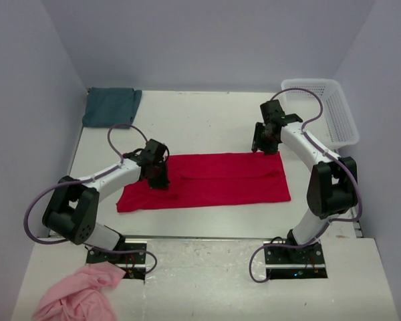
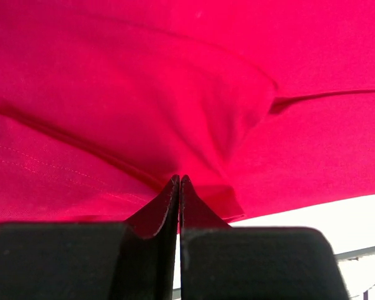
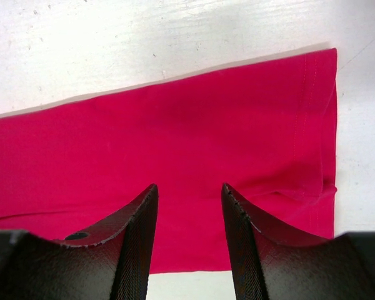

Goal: Fold and stack the t-shirts
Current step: Fold the other side of the tshirt into a rectangle

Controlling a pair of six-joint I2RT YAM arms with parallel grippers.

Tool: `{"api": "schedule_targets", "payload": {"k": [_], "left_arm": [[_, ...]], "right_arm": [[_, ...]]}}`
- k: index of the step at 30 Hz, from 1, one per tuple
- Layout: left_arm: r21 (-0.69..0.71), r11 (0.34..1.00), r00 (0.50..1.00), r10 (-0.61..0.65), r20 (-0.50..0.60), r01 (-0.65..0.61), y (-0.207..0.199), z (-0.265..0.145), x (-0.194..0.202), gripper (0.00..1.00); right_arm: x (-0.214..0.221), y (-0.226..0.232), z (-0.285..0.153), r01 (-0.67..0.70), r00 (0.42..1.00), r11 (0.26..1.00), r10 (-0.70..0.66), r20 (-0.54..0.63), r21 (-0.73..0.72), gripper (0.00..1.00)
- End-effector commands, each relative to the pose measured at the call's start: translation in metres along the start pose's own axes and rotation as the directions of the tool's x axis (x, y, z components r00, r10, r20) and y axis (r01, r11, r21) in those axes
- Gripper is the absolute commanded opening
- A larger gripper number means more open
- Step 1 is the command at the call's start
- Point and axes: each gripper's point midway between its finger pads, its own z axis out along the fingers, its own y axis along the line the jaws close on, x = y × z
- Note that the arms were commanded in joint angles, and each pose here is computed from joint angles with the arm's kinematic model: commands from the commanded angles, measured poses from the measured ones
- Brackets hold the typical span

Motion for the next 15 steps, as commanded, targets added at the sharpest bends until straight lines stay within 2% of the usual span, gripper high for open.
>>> {"api": "schedule_targets", "payload": {"k": [1, 10, 15], "left_arm": [[0.025, 0.999, 1.0, 0.024, 0.014, -0.024, -0.002, 0.007, 0.001, 0.0], [0.019, 1.0, 0.999, -0.022, -0.041, 0.023, 0.019, 0.004, 0.041, 0.0], [0.051, 0.996, 0.998, -0.068, -0.006, 0.068, 0.025, -0.021, 0.058, 0.0]], "right_arm": [[-0.01, 0.004, -0.015, 0.013, 0.998, 1.0, -0.012, 0.059, -0.017, 0.47], [-0.01, 0.005, -0.013, 0.014, 0.998, 1.0, -0.013, 0.055, -0.022, 0.47], [-0.01, 0.007, -0.013, 0.014, 0.998, 0.999, -0.012, 0.054, -0.03, 0.47]]}}
